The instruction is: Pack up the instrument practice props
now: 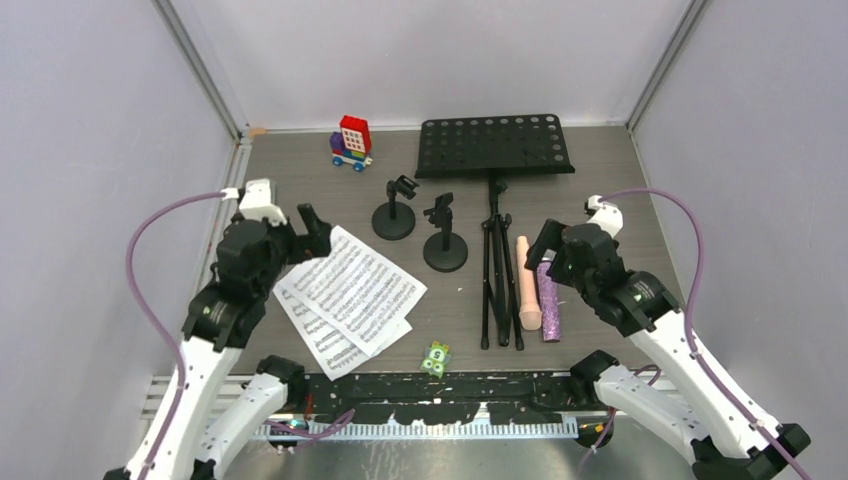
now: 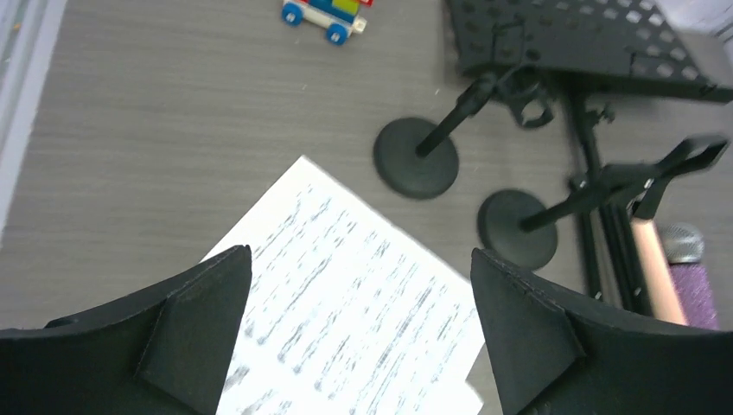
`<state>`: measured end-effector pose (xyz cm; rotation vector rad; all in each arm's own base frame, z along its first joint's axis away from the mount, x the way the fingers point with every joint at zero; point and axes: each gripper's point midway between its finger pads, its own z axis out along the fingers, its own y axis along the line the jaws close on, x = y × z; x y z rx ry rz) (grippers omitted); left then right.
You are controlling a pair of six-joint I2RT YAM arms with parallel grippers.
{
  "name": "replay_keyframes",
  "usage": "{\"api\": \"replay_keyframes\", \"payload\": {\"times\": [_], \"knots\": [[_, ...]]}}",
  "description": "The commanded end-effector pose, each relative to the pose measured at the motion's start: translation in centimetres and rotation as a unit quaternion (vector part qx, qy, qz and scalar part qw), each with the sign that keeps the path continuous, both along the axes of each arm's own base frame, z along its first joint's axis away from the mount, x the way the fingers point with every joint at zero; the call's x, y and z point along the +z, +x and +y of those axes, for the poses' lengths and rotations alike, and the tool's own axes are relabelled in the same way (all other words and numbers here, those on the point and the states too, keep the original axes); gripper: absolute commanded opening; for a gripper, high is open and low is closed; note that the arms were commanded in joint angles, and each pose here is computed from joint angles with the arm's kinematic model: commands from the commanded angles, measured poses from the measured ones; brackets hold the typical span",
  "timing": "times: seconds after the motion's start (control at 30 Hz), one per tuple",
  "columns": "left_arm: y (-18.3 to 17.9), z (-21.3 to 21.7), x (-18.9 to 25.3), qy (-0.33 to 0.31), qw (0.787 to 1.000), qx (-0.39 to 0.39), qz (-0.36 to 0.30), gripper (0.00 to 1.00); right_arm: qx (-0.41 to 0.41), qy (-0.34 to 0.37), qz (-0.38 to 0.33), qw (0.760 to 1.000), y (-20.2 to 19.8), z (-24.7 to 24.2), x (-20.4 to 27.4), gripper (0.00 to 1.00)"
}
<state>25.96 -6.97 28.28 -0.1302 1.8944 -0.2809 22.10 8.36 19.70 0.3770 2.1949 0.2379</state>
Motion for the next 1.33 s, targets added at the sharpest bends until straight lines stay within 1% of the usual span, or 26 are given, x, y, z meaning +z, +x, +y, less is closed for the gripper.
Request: {"api": "replay_keyframes", "payload": {"times": [0.0, 0.17, 0.27, 0.37, 0.57, 0.83, 1.1, 1.3], "knots": [[-3.7, 2.9, -2.4, 0.061, 0.997, 0.023, 0.047, 1.00, -0.043, -0.041, -0.044, 0.997, -0.1, -3.0, 2.5, 1.00], [-5.4, 4.1, -4.0, 0.068, 0.996, 0.037, 0.036, 1.00, -0.062, -0.058, -0.076, 0.993, -1.1, -4.9, 3.2, 1.00], [-5.7, 3.9, -4.1, 0.066, 0.997, 0.027, 0.031, 1.00, -0.106, -0.072, -0.105, 0.986, -1.6, -7.1, 3.2, 1.00], [-5.7, 3.3, -4.5, 0.063, 0.997, 0.011, 0.033, 1.00, -0.124, -0.078, -0.129, 0.981, -2.2, -8.4, 3.8, 1.00], [-5.9, 3.7, -5.0, 0.082, 0.995, 0.012, 0.053, 1.00, -0.108, -0.052, -0.154, 0.981, -3.0, -8.2, 4.3, 1.00], [-6.1, 4.8, -4.8, 0.087, 0.994, 0.040, 0.047, 1.00, -0.083, -0.043, -0.151, 0.984, -2.9, -7.2, 4.1, 1.00], [-6.3, 5.0, -4.8, 0.088, 0.994, 0.045, 0.044, 1.00, -0.071, -0.048, -0.135, 0.987, -2.5, -6.6, 3.5, 1.00], [-6.3, 4.7, -4.9, 0.093, 0.994, 0.033, 0.052, 1.00, -0.074, -0.049, -0.132, 0.987, -2.5, -6.6, 3.4, 1.00]]}}
